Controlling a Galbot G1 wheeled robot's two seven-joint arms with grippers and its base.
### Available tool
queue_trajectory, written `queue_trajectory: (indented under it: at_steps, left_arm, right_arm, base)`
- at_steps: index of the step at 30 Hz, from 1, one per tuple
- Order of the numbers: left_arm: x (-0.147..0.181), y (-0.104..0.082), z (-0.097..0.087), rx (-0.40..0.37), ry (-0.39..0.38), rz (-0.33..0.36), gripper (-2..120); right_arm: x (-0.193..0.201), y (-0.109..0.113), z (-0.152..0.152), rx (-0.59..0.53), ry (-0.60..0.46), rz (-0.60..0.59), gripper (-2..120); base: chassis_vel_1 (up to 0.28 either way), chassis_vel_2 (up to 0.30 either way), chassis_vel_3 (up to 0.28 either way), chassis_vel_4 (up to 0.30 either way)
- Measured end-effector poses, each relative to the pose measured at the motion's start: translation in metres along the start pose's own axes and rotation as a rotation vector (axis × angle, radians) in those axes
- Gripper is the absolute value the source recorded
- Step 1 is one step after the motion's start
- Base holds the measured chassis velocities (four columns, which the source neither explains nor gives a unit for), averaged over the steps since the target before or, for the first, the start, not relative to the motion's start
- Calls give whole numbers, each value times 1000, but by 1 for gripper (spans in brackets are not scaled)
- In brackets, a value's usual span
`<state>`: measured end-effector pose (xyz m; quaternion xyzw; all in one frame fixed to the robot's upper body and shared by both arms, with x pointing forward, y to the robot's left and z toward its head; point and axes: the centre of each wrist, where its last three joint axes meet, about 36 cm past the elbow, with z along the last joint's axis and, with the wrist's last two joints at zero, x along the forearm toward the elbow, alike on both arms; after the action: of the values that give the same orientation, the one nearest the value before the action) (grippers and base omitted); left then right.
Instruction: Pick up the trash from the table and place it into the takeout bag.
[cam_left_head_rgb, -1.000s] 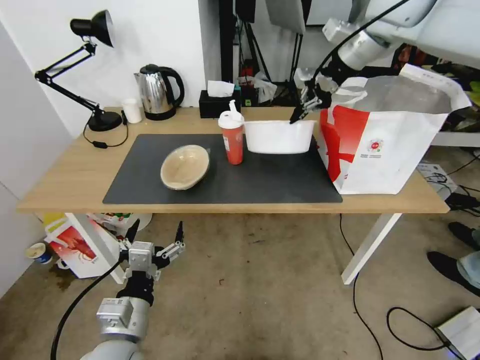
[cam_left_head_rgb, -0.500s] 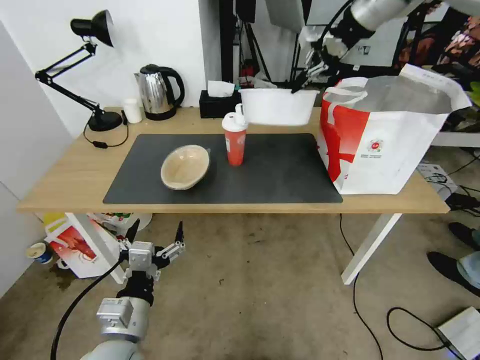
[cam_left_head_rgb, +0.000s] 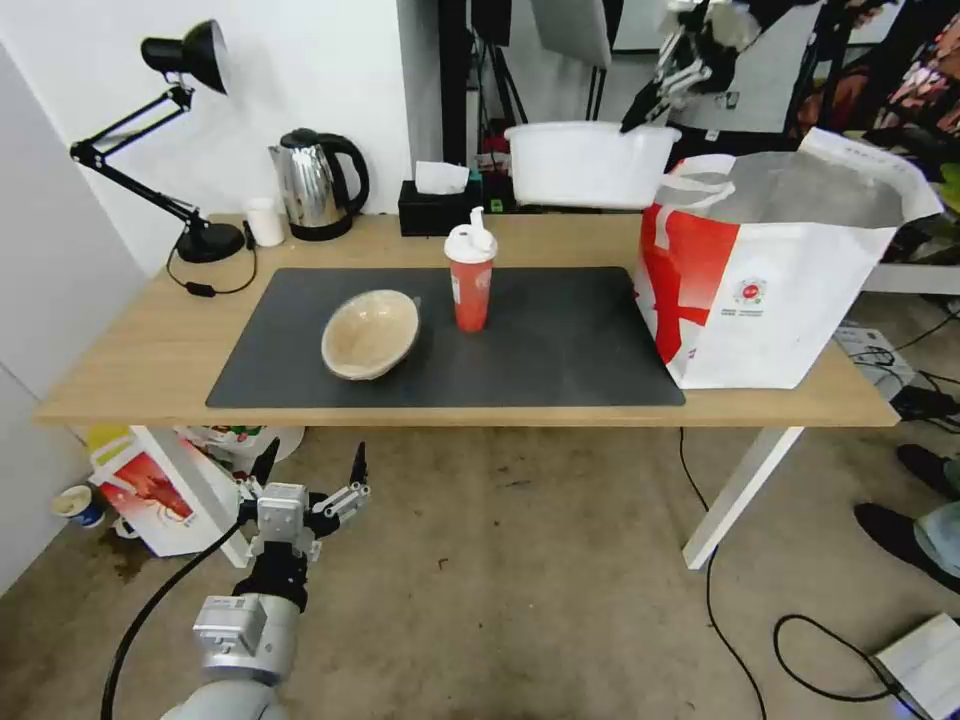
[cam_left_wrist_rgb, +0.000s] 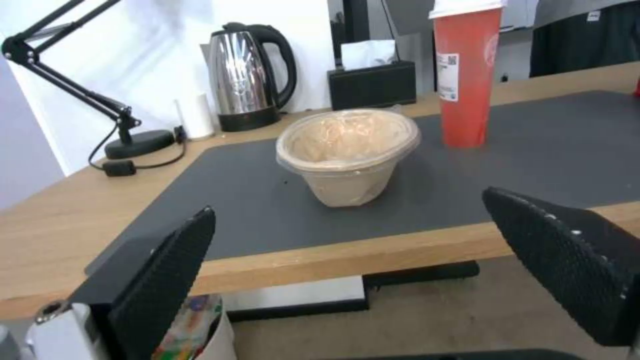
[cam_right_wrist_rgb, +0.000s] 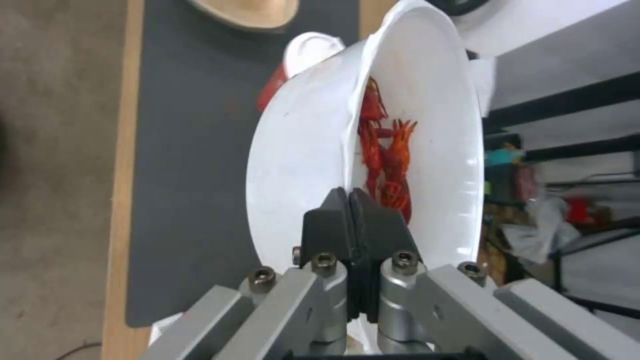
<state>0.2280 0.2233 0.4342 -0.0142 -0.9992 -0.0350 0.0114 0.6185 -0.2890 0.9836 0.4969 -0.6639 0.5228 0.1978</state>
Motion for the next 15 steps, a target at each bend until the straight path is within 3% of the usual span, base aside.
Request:
queue_trajectory:
  at_steps: [15]
  left_arm:
    - [0,0,0,0,0,0,100]
  right_arm:
    - [56,0,12,-29,-20,111,0]
  base:
    - [0,0,0,0]
